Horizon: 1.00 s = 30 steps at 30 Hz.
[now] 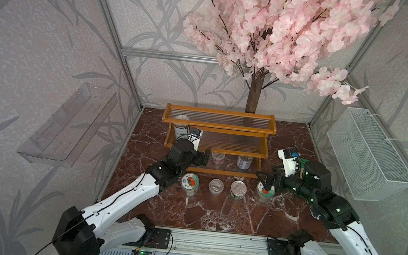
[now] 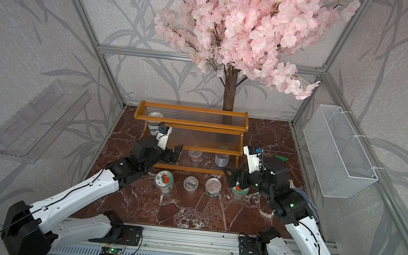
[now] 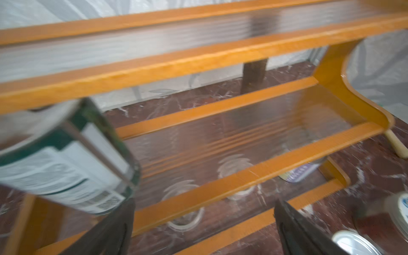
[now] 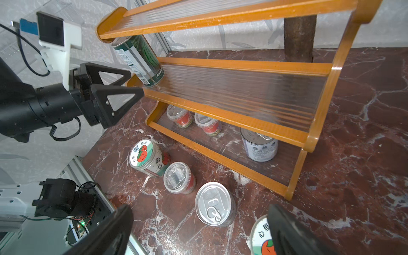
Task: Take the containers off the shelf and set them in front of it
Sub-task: 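Place the container at the center of the board, then pick up a container from the shelf.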
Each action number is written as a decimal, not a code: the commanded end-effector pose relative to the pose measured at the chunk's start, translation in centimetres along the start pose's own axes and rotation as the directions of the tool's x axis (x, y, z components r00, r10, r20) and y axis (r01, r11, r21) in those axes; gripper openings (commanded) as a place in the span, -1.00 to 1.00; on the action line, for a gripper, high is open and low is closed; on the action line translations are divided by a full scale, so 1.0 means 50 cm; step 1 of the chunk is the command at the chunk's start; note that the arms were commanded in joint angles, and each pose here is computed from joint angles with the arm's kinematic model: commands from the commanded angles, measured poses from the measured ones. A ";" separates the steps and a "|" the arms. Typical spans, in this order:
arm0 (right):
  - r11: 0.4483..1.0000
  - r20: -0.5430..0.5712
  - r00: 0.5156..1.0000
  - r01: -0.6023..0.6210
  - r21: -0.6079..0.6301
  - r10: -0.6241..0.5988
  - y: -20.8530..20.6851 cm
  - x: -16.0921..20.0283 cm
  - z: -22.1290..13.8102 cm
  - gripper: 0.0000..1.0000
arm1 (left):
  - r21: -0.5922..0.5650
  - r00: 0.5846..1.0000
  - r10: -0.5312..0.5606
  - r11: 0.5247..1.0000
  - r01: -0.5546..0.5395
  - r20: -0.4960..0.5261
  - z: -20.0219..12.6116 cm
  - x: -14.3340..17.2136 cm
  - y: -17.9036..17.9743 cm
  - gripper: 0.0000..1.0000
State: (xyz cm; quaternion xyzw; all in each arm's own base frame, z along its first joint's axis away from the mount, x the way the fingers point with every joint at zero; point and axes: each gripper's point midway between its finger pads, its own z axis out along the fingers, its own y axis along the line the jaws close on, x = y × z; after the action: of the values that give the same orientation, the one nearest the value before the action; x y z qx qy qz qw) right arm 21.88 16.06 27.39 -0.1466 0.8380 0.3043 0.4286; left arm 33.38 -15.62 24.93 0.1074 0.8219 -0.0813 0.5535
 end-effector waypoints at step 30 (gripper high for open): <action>1.000 0.054 0.998 0.015 -0.020 -0.014 0.007 -0.009 -0.009 0.98 | -0.133 0.988 -0.064 0.988 0.083 0.143 0.077 -0.085 0.185 1.00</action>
State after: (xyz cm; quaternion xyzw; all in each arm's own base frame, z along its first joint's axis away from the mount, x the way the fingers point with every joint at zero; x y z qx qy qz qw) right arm 21.45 16.11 27.76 -0.1498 0.8284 0.3143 0.4388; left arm 39.86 -7.81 24.56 0.0238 0.8116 -0.0442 0.5820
